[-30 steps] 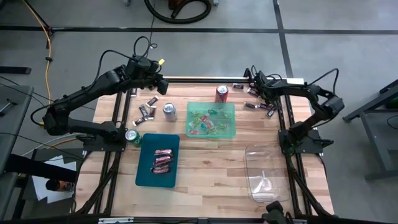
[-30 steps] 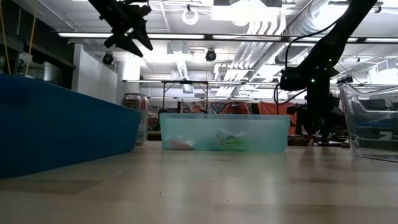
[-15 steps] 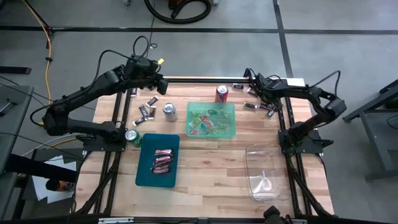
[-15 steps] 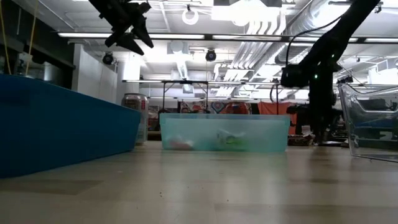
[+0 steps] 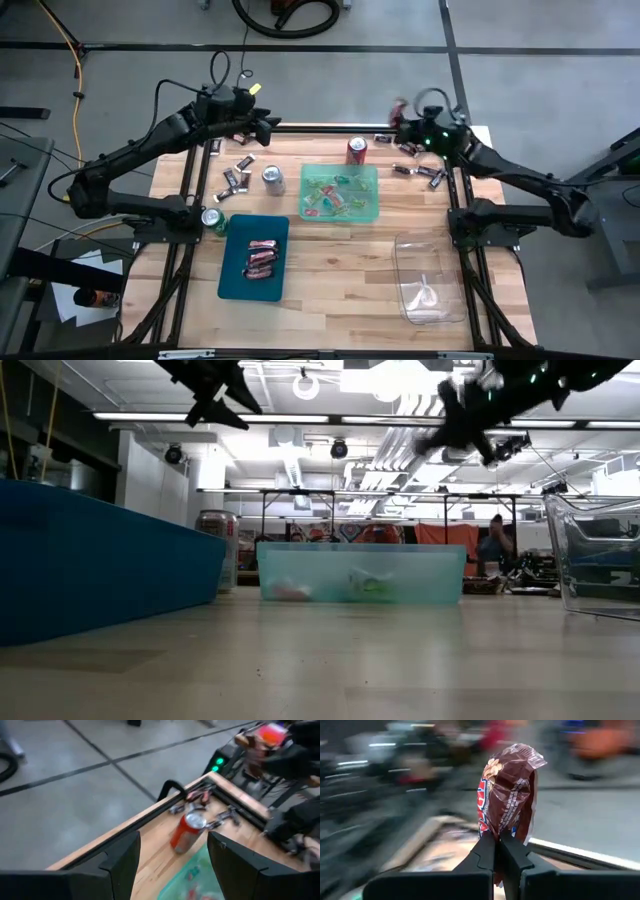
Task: Organize candy in baskets
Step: Put the brown red chocolate into the blue bin
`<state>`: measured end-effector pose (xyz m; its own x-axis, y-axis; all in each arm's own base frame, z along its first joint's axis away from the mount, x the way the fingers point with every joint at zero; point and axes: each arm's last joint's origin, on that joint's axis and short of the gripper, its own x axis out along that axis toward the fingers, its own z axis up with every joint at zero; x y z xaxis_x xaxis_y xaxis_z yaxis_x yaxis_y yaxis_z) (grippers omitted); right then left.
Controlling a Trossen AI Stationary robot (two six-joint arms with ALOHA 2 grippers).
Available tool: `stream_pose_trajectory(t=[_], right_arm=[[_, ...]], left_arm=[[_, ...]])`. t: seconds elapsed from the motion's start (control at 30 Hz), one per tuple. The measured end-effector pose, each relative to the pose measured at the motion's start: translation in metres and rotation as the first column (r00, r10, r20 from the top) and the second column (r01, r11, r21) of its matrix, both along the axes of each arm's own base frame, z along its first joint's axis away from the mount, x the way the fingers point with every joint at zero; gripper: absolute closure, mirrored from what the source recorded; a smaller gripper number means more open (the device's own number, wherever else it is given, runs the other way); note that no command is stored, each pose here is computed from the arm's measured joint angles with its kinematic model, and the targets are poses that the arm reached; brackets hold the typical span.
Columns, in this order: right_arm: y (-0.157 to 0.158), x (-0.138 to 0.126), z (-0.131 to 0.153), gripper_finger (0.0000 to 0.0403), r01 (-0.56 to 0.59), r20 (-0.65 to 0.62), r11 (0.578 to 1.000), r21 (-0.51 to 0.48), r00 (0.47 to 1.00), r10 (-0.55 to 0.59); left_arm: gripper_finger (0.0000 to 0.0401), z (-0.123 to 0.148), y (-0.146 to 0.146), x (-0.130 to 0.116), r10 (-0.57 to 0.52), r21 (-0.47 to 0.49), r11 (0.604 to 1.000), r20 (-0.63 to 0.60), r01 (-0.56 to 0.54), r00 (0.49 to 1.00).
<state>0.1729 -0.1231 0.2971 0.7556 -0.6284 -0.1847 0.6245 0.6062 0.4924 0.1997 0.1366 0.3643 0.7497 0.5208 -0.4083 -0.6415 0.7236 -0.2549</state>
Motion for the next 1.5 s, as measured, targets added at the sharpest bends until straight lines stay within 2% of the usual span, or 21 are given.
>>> stream_pose_trajectory(t=[0.1, 0.2, 0.27, 0.37, 0.53, 0.73, 0.97, 1.1, 1.2, 1.3, 1.4, 1.5], right_arm=[[0.022, 0.014, 0.015, 0.0402, -0.233, 0.095, 0.965, -0.117, 0.965, 0.244], [0.042, 0.029, 0.019, 0.0402, -0.354, 0.094, 0.909, -0.219, 0.920, 0.381], [0.053, 0.039, 0.018, 0.0402, -0.410, 0.067, 0.874, -0.261, 0.895, 0.440], [0.065, 0.056, 0.023, 0.0403, -0.480, 0.021, 0.825, -0.297, 0.861, 0.508], [0.079, 0.085, 0.040, 0.0403, -0.567, -0.119, 0.735, -0.372, 0.814, 0.568], [0.084, 0.102, 0.063, 0.0403, -0.652, -0.313, 0.655, -0.381, 0.758, 0.572], [0.085, 0.108, 0.073, 0.0403, -0.688, -0.356, 0.613, -0.389, 0.725, 0.589], [0.084, 0.108, 0.072, 0.0403, -0.681, -0.341, 0.633, -0.367, 0.732, 0.590], [0.084, 0.108, 0.072, 0.0403, -0.671, -0.340, 0.643, -0.369, 0.742, 0.579], [0.084, 0.108, 0.072, 0.0403, -0.669, -0.336, 0.644, -0.370, 0.743, 0.579], [0.084, 0.109, 0.072, 0.0403, -0.672, -0.336, 0.642, -0.369, 0.741, 0.582], [0.087, 0.109, 0.072, 0.0403, -0.676, -0.330, 0.641, -0.364, 0.737, 0.590]], left_arm=[[0.0182, 0.004, -0.005, 0.005, -0.053, 0.018, 0.998, 0.046, 0.053, 0.998], [0.0182, 0.011, -0.013, 0.016, -0.163, 0.059, 0.986, 0.121, 0.157, 0.979], [0.0182, 0.015, -0.022, 0.027, -0.265, 0.107, 0.962, 0.162, 0.250, 0.951], [0.0182, 0.018, -0.038, 0.045, -0.381, 0.192, 0.918, 0.190, 0.347, 0.905], [0.0182, 0.010, -0.061, 0.078, -0.506, 0.304, 0.844, 0.176, 0.442, 0.844], [0.0182, 0.004, -0.073, 0.101, -0.554, 0.335, 0.816, 0.221, 0.471, 0.802], [0.0182, 0.004, -0.082, 0.105, -0.583, 0.356, 0.796, 0.229, 0.490, 0.780], [0.0186, 0.004, -0.083, 0.105, -0.585, 0.356, 0.794, 0.226, 0.493, 0.779], [0.0198, 0.004, -0.085, 0.105, -0.633, 0.367, 0.758, 0.217, 0.539, 0.743], [0.0218, 0.004, -0.085, 0.105, -0.657, 0.373, 0.739, 0.213, 0.562, 0.723], [0.0247, 0.004, -0.085, 0.104, -0.663, 0.398, 0.727, 0.192, 0.560, 0.724], [0.0290, 0.004, -0.084, 0.105, -0.649, 0.407, 0.734, 0.184, 0.543, 0.739]])
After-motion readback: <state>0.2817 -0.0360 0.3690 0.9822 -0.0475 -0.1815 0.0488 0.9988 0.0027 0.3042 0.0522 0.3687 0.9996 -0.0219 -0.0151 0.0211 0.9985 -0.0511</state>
